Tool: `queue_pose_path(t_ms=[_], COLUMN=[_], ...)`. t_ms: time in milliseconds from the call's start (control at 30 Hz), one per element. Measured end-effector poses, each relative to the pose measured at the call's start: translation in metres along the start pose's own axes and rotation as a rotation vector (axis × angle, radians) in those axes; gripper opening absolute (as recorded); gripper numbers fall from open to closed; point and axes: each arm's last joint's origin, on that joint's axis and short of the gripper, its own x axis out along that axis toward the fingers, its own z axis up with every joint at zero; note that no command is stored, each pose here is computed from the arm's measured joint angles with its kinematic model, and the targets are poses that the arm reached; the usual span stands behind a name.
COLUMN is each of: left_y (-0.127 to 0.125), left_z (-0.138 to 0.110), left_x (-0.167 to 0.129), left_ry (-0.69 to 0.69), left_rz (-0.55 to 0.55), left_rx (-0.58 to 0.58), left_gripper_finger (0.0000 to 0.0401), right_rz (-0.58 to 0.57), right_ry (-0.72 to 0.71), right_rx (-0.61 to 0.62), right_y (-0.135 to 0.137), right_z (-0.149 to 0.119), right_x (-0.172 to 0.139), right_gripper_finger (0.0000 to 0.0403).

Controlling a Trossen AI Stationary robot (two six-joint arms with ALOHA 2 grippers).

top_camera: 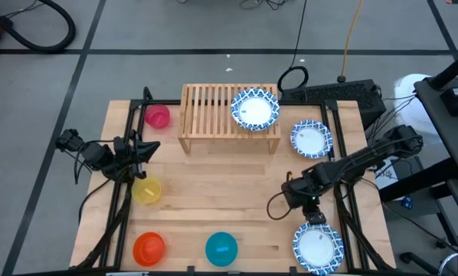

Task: Place and stack bowls onto a shelf
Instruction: Stack the white bowl on top of the white bowl on the shelf

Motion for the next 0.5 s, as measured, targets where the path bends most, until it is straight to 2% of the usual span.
queue_pose_path(t_ms=[200, 500], left_y=[0.000, 0.000], left_z=[0.000, 0.000], left_x=[0.000, 0.000], left_ry=[0.000, 0.000], left_rz=[0.000, 0.000], left_rx=[0.000, -0.001], left_gripper_finger=[0.0024, 0.0024], right_rz=[0.026, 0.025], right_ry=[-0.045, -0.008], right_rx=[0.002, -0.016], right_y=[0.001, -0.001], right_z=[0.000, -0.011], right_x=[0.011, 0.026], right_gripper_finger=[0.0110, 0.0110])
